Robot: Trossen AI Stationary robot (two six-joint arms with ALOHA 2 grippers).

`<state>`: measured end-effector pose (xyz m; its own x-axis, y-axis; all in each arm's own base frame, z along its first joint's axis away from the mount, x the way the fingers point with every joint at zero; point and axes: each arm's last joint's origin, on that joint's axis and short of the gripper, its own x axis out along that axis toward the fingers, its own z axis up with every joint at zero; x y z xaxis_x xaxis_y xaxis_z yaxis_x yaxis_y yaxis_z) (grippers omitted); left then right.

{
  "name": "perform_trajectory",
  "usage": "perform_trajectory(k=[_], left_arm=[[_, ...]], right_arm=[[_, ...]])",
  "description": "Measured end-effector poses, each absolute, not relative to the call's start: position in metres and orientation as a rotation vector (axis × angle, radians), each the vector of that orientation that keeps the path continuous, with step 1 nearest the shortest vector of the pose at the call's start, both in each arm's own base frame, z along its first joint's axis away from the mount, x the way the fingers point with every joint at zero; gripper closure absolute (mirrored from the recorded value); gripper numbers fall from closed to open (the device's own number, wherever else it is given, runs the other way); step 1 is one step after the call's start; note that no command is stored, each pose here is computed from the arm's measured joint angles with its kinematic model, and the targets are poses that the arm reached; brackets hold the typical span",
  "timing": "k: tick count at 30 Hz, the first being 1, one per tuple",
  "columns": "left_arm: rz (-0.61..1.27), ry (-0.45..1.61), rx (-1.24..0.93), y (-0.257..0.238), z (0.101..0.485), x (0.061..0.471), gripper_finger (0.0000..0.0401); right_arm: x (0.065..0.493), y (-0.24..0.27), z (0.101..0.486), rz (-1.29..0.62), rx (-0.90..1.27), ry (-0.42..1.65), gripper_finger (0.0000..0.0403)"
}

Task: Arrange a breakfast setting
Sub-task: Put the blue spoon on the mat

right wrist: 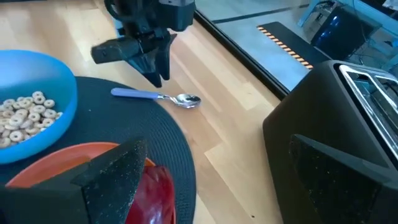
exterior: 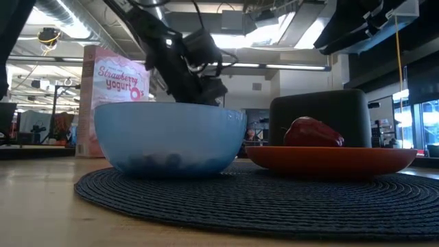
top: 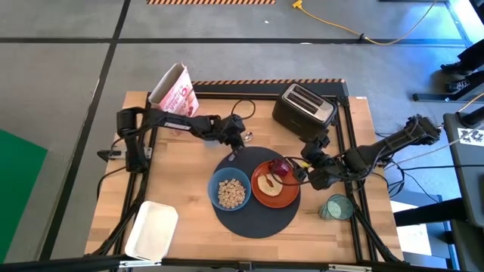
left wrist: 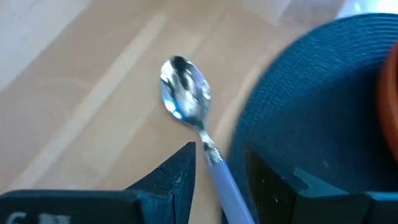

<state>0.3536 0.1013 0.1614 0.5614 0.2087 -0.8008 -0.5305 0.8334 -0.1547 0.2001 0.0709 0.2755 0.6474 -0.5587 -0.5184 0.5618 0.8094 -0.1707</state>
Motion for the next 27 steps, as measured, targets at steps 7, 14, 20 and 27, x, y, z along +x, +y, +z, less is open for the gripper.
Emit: perform_trajectory(k=[7,14,20,27], left_arm=[[0.446,0.906,-0.367,0.107,0.148,0.362,0.0271],[0.474,0.923,-0.369,0.115,0.141,0.361,0.0271],[0.465,0.945,-0.373,0.115,0.126,0.365,0.0271],[0.456,0.937,-0.336,0.112,0.127,0.368,0.0271]], right_arm=[[0.204,0.059,0.274,-0.643,0.028,0.641,0.0020],[0.206,0.052,0.274,-0.677,0.029,0.640,0.0020],[0.206,0.052,0.274,-0.686,0.022,0.632,0.0020],[0.205,0.052,0.274,-0.682,0.010,0.638,0.0020]])
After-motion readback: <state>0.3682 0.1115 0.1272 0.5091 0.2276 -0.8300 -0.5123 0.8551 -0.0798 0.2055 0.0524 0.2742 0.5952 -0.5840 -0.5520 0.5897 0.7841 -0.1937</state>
